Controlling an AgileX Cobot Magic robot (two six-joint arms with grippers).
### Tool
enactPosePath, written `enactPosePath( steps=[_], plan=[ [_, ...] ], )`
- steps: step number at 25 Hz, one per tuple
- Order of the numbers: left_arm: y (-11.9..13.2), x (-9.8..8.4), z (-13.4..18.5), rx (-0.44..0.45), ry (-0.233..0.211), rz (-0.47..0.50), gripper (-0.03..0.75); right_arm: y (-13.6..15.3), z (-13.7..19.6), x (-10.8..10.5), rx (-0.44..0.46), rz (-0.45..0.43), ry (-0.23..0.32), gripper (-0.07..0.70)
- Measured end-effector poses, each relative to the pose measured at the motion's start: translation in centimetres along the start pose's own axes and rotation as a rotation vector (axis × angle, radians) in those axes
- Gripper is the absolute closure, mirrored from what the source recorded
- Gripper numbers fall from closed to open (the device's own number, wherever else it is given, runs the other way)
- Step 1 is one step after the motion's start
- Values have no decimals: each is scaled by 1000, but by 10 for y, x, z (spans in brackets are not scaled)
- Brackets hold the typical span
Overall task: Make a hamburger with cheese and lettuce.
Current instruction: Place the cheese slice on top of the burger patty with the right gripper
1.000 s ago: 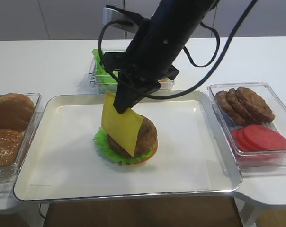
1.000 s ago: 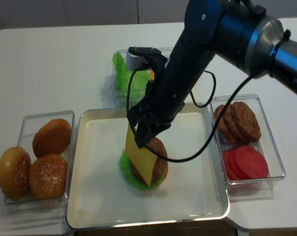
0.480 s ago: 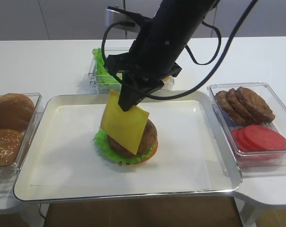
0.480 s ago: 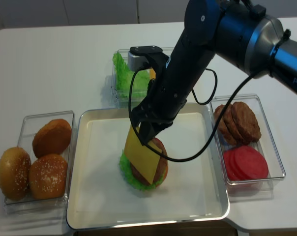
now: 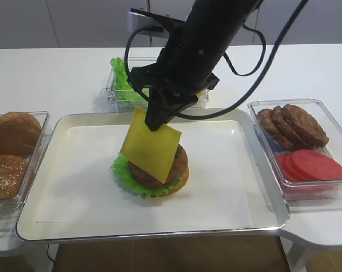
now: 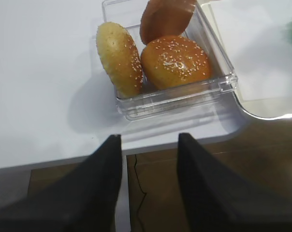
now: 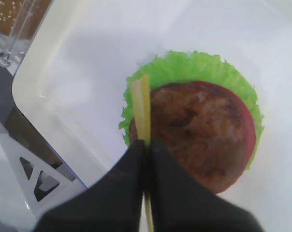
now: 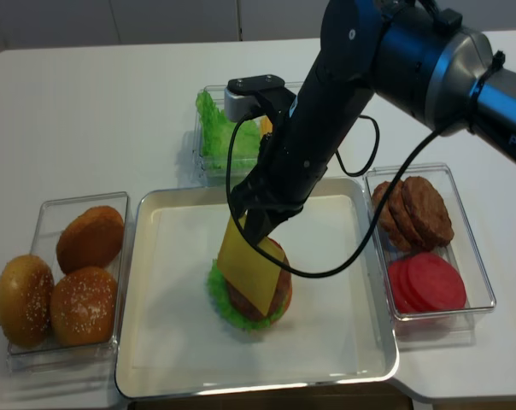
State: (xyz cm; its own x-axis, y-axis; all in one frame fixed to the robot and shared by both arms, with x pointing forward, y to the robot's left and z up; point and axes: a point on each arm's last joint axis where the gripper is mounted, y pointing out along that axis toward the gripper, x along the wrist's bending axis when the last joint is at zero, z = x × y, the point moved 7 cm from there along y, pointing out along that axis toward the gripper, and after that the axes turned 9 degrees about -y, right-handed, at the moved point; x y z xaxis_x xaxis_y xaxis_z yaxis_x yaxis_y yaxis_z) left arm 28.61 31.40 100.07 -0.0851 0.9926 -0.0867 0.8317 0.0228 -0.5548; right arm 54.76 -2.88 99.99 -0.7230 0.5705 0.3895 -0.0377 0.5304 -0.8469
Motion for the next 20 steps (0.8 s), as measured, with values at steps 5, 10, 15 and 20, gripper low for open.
enactPosePath(
  steps=[5,10,15,20],
  plan=[
    [0,0,0,0,0,0,427,5,1,-3,13,1,6,591],
    [0,0,0,0,0,0,427,5,1,-3,12,2,6,591],
    [0,0,0,0,0,0,427,5,0,-4,7,9,11,587],
    [0,0,0,0,0,0,427,5,1,-6,11,21,11,564]
  ],
)
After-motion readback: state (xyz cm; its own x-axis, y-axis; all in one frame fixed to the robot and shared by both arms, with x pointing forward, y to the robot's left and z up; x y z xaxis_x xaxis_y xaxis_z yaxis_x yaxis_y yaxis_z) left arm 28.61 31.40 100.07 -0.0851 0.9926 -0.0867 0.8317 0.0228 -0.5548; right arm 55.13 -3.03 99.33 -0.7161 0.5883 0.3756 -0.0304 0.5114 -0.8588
